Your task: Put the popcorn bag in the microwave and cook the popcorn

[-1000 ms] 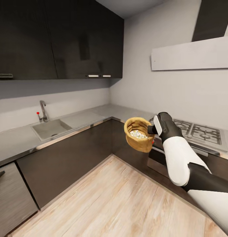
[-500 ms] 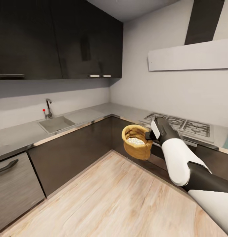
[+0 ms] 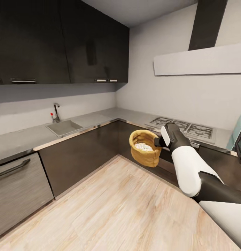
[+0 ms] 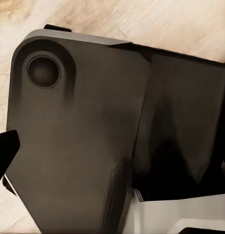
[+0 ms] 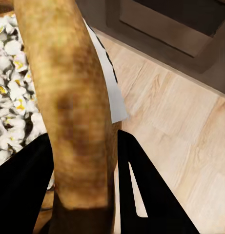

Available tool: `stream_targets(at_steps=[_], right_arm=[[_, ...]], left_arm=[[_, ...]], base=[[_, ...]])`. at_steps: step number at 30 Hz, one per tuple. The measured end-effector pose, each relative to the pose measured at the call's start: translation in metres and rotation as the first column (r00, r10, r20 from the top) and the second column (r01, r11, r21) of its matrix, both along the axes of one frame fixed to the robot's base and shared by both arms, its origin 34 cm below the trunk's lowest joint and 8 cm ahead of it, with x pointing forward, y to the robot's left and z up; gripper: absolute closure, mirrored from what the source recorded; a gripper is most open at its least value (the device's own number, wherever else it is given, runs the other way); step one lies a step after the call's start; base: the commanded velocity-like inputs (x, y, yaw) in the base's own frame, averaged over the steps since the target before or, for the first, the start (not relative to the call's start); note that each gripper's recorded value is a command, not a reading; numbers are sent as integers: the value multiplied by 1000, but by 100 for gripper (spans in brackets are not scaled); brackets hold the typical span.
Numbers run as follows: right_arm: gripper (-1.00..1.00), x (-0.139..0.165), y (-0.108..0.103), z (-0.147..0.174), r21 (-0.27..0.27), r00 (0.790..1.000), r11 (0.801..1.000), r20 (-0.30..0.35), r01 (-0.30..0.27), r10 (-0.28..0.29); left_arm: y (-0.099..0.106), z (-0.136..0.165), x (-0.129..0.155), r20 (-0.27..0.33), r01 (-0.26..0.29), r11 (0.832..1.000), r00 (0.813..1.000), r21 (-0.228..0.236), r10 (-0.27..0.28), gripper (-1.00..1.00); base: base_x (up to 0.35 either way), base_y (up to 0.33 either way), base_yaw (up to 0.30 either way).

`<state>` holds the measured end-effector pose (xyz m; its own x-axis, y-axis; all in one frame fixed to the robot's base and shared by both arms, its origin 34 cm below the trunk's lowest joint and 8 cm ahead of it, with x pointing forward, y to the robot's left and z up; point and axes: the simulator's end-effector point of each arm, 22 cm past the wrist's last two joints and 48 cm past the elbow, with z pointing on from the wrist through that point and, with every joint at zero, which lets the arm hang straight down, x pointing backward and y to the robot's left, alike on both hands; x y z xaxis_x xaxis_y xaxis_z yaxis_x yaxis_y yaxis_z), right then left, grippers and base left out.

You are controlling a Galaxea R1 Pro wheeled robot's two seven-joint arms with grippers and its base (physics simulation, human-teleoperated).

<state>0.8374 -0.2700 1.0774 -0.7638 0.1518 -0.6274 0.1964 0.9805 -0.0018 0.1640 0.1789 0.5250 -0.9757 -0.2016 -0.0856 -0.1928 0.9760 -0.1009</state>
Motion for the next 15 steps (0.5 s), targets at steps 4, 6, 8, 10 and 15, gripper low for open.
stream_targets(at_steps=[4,6,8,10,15], right_arm=[[100,0,-2,3,0,1000,1000,8,6,-6],[100,0,-1,3,2,1000,1000,9,4,-4],[100,0,-2,3,2,1000,1000,8,5,-5],[100,0,-2,3,1,1000,1000,7,4,-4],[100,0,-1,3,1,1000,1000,7,3,-3]], left_arm=[[1,0,0,1,0,1000,1000,2,0,-100],[1,0,0,1,0,1000,1000,3,0,-100],[2,0,0,1,-1,1000,1000,3,1,-100],[2,0,0,1,-2,1000,1000,6,2,-100],[2,0,0,0,-2,1000,1000,7,2,-100]], base=[[-76,0,-57],[-10,0,-207],[-1,0,-247],[0,0,-250],[0,0,-250]])
